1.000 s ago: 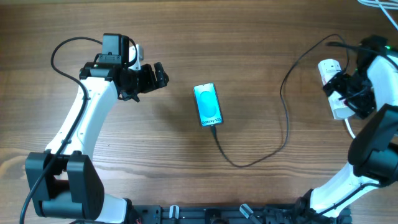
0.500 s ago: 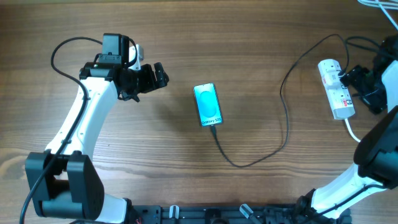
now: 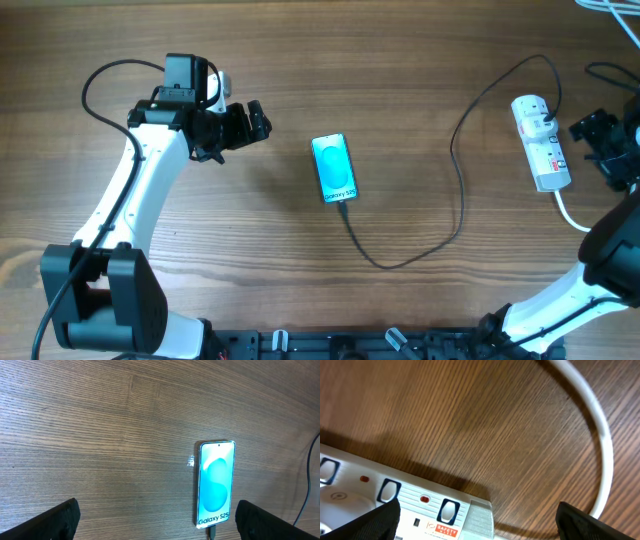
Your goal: Plug charger to phone and switch on socket
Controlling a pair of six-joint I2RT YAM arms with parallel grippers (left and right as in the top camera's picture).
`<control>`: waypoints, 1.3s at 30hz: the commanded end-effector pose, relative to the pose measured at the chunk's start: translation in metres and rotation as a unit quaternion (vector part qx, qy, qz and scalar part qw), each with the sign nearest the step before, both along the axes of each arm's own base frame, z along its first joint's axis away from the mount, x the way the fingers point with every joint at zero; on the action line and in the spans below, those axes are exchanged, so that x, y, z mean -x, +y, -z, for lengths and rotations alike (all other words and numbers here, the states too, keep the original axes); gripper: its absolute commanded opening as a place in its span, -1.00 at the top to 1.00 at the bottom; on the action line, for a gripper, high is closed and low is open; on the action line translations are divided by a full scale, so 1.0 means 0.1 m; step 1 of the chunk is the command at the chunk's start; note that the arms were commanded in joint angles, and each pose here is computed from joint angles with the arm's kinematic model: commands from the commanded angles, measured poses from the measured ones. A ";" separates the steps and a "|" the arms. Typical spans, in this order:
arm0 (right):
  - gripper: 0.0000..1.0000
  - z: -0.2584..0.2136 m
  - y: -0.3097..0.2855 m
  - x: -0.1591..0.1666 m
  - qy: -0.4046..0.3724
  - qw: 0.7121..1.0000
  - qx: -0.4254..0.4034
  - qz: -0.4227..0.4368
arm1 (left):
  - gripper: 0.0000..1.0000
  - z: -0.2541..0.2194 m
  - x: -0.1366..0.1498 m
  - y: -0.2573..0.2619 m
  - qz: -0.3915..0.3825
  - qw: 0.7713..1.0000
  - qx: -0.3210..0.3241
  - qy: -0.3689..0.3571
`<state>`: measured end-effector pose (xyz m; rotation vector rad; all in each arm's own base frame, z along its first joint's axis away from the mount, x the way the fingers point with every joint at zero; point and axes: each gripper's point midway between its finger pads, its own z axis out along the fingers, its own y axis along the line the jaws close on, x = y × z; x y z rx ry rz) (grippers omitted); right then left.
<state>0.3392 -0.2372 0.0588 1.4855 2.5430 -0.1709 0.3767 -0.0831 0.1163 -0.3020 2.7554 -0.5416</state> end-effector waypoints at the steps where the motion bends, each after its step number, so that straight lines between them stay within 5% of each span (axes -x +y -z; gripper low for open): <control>1: -0.99 0.26 0.07 0.02 0.023 0.999 -0.024 -0.012 | -1.00 -0.01 0.01 0.04 -0.008 1.000 -0.003 -0.001; 18: -1.00 0.32 0.18 -0.20 -0.015 0.994 -0.053 -0.096 | -1.00 -0.01 0.00 0.04 -0.008 1.000 -0.003 -0.001; 39: -0.99 0.32 0.11 -0.27 -0.026 0.994 -0.038 -0.103 | -1.00 -0.01 0.01 0.04 -0.008 1.000 -0.003 -0.001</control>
